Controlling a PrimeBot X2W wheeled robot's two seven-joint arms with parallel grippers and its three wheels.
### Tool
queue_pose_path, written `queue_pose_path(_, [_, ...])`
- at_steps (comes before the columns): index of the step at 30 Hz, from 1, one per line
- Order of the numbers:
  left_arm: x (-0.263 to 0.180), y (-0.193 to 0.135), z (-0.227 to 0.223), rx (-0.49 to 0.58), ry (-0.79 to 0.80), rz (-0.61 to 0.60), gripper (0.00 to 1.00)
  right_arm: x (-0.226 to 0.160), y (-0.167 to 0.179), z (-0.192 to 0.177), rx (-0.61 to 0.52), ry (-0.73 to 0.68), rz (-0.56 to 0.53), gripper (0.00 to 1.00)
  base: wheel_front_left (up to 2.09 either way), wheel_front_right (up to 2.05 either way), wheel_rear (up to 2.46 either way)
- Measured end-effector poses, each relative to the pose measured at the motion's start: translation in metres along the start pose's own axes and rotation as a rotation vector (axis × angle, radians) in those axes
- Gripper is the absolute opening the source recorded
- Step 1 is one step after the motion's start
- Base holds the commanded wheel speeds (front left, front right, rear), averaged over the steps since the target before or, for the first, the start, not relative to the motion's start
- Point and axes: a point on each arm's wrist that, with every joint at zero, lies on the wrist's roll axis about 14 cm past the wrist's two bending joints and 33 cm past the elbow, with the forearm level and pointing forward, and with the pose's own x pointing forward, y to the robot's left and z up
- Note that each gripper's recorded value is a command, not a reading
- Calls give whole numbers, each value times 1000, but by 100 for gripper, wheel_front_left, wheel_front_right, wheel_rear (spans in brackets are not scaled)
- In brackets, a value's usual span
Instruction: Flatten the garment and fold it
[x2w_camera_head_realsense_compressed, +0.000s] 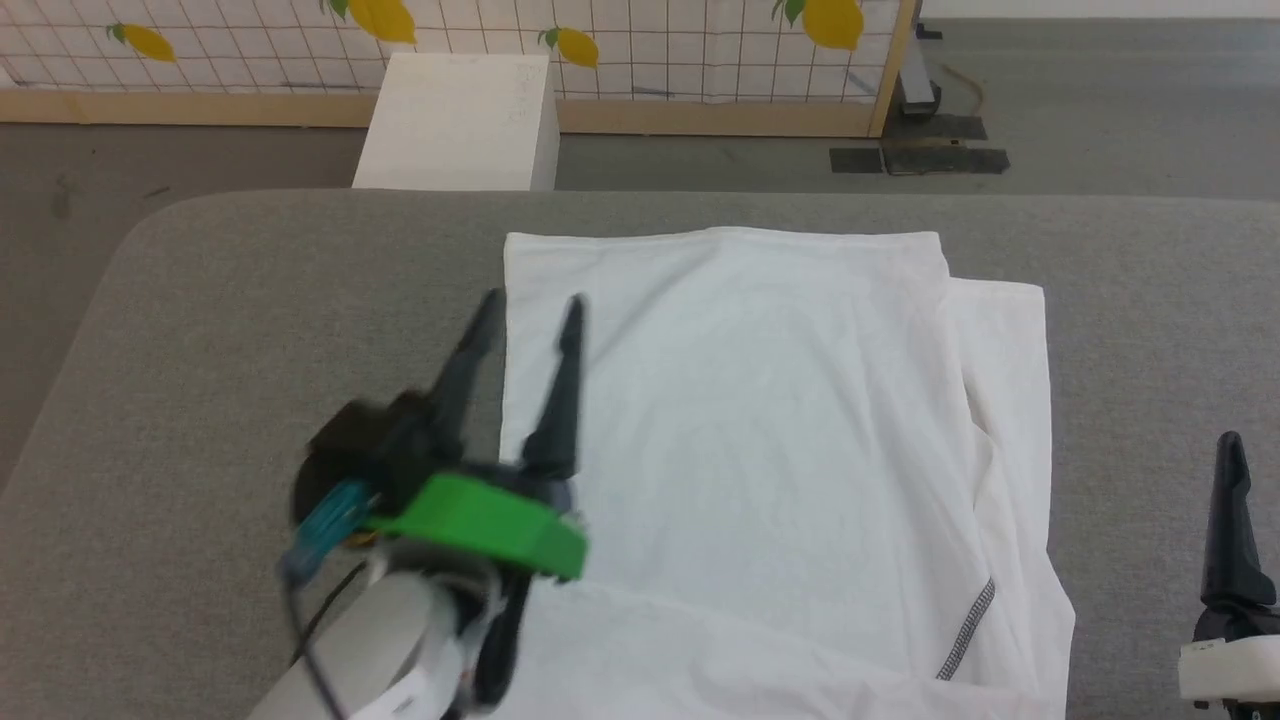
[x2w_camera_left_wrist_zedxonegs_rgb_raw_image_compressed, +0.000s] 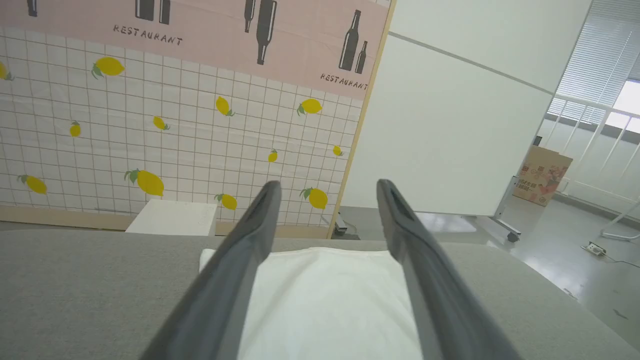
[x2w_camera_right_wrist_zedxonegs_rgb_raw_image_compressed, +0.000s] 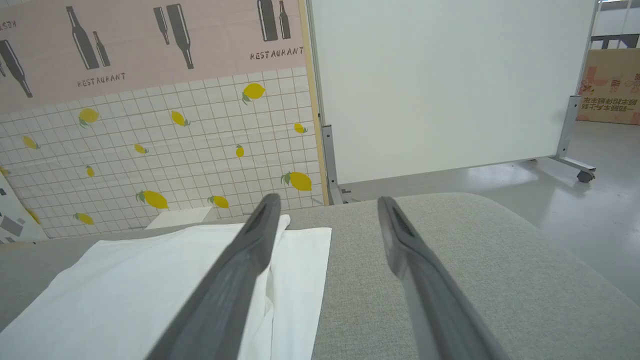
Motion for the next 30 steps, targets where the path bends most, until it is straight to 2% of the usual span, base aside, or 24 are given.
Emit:
queue_pose_path(8, [-64, 70, 16, 91, -27, 243, 100, -3, 8, -7, 24, 21, 25, 100, 0, 0, 0])
queue_pose_path(11, [-90, 86, 3, 185, 39, 263, 100, -5, 11, -11, 33, 33, 35, 100, 0, 0, 0])
queue_pose_path(13, [-103, 87, -6, 214, 76, 256, 100, -8, 12, -15, 42, 42, 38, 100, 0, 0, 0])
queue_pose_path(20, [-120, 90, -3, 162, 52, 328, 100, -17, 12, -30, 68, 80, 36, 100, 0, 0, 0])
queue_pose_path(24, [-123, 91, -9, 158, 70, 323, 100, -16, 13, -33, 59, 88, 39, 100, 0, 0, 0])
queue_pose_path(30, [-118, 96, -17, 148, 87, 333, 100, 17, 24, -13, 15, 60, 64, 100, 0, 0, 0])
